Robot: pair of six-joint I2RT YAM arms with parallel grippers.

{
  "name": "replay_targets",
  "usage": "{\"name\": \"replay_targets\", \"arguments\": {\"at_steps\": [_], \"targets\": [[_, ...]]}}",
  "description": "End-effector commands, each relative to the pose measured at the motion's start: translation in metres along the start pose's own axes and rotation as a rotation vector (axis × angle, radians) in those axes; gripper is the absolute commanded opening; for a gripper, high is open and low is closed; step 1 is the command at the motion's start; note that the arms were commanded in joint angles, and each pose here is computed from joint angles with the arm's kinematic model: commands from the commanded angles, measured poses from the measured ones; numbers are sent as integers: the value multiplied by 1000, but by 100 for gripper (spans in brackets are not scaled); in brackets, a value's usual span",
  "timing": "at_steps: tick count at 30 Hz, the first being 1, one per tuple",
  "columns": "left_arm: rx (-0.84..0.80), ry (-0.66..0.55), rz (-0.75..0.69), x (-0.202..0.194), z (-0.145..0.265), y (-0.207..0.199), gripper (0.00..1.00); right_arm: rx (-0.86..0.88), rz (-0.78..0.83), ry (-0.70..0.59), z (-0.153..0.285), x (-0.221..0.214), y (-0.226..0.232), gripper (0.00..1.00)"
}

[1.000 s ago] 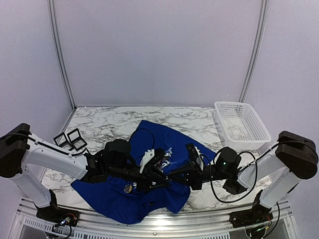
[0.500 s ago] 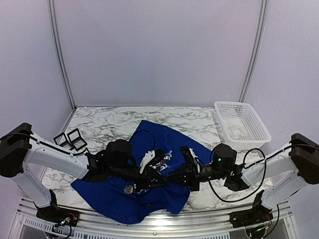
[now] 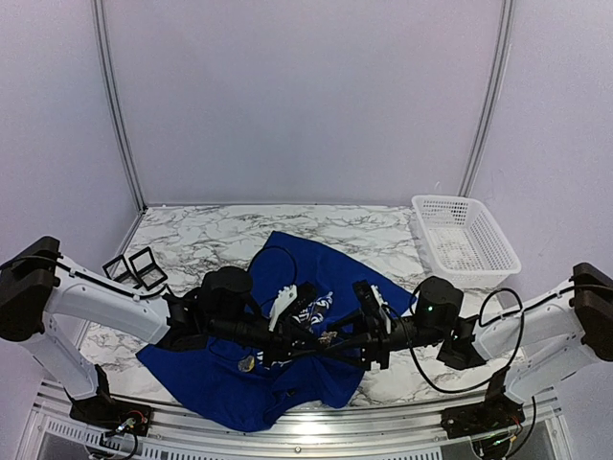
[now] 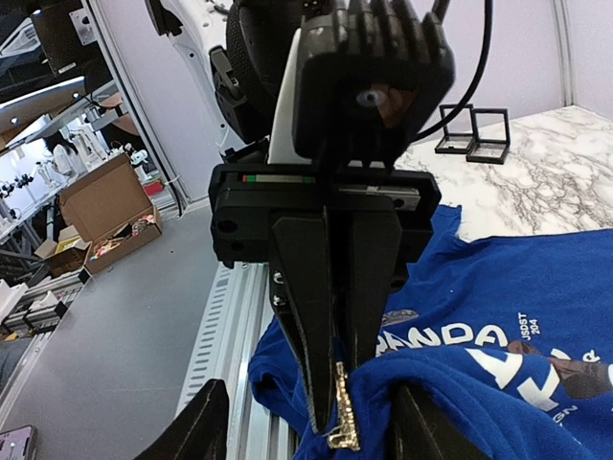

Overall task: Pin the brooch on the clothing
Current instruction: Pin the brooch onto the flattened clothing.

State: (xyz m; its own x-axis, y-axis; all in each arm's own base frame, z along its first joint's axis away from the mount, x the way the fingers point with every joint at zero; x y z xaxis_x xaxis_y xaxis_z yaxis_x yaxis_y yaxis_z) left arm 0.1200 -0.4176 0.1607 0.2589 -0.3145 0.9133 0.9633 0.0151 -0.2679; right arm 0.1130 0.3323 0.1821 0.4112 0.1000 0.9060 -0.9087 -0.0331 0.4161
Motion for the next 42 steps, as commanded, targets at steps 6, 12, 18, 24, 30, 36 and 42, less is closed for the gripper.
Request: {"name": "replay_targets", "arguments": {"at_steps": [6, 12, 18, 24, 30, 36, 42], "targets": [[-22, -99, -81, 33, 8, -11, 0, -49, 31, -97, 25, 0, -1, 57], [-23, -99, -88, 33, 7, -11, 0, -38, 36, -86, 15, 3, -6, 58], [-26, -100, -95, 34, 7, -12, 0, -13, 36, -114, 10, 10, -5, 48], [-21, -101, -99, 34, 7, -12, 0, 5, 8, -131, 3, 16, -8, 39], [-10, -102, -101, 34, 7, -10, 0, -34, -41, -136, 2, 14, -16, 29], [21, -109, -105, 35, 10, -8, 0, -135, -80, -113, 7, 5, -29, 21], [65, -127, -114, 38, 15, -3, 0, -272, -55, -95, 17, 0, -39, 20]]}}
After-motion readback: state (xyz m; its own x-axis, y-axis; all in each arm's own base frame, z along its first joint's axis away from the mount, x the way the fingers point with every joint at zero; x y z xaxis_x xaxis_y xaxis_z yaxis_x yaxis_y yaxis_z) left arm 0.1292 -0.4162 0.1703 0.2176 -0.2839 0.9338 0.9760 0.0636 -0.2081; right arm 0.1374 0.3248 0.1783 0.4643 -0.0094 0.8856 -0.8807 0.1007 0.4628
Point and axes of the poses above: each gripper's point midway between its finger pads, its own z axis back along the fingers, its own y axis along the line the jaws close on, x = y × z, the point moved 2 cm from there along z, back along the fingers, and after that the axes turned 6 degrees about -z, right-handed, at the moved point
